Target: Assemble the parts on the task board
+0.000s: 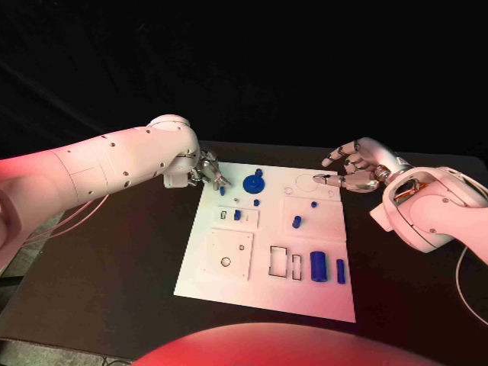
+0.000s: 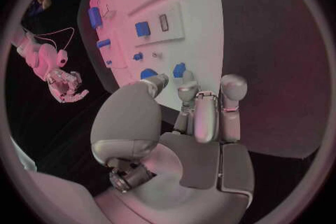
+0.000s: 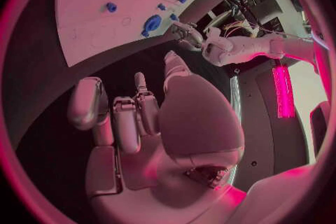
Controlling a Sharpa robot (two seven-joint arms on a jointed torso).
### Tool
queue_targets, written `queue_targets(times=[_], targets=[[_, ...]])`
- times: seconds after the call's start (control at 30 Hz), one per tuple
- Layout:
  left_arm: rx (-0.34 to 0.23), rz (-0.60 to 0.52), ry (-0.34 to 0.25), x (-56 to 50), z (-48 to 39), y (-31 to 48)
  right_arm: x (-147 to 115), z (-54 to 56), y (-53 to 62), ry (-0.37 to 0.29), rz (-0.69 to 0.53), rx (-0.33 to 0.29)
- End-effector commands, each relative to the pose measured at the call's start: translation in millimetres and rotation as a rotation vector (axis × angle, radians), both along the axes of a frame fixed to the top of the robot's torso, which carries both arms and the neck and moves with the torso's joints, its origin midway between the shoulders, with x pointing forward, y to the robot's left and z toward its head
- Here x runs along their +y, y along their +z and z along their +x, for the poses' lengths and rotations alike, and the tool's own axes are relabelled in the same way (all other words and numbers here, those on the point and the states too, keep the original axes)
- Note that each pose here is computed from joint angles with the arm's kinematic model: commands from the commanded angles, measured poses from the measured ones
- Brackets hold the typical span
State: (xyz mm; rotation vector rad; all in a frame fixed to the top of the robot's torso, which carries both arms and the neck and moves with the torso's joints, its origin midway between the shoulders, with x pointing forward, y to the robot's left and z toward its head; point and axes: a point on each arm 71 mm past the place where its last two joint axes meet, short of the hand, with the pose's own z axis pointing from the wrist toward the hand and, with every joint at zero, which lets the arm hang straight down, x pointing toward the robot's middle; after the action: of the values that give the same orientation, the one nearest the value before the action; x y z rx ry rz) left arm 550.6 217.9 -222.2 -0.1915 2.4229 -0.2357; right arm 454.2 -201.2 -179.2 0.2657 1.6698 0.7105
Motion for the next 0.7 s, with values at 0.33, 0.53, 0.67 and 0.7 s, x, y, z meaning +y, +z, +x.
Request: queue_targets(times=[0.33, 0.53, 0.67, 0.7], targets=[[0.037, -0.024, -0.008, -3.7, -1.2, -3.3, 0.8, -0.2, 0.1, 0.008, -0.005, -0.006], [0.041, -0.028, -0.007, -4.2, -1.2, -4.0, 1.0, -0.2, 0.1, 0.008, -0.005, -0.006], [0.043, -0.029, -0.004, -3.5, -0.8, -4.4, 1.0, -0.1, 0.1, 0.008, -0.005, -0.006], [0.044, -0.030, -0.003, -3.3, -0.6, -4.5, 1.0, -0.1, 0.1, 0.008, -0.005, -0.006]])
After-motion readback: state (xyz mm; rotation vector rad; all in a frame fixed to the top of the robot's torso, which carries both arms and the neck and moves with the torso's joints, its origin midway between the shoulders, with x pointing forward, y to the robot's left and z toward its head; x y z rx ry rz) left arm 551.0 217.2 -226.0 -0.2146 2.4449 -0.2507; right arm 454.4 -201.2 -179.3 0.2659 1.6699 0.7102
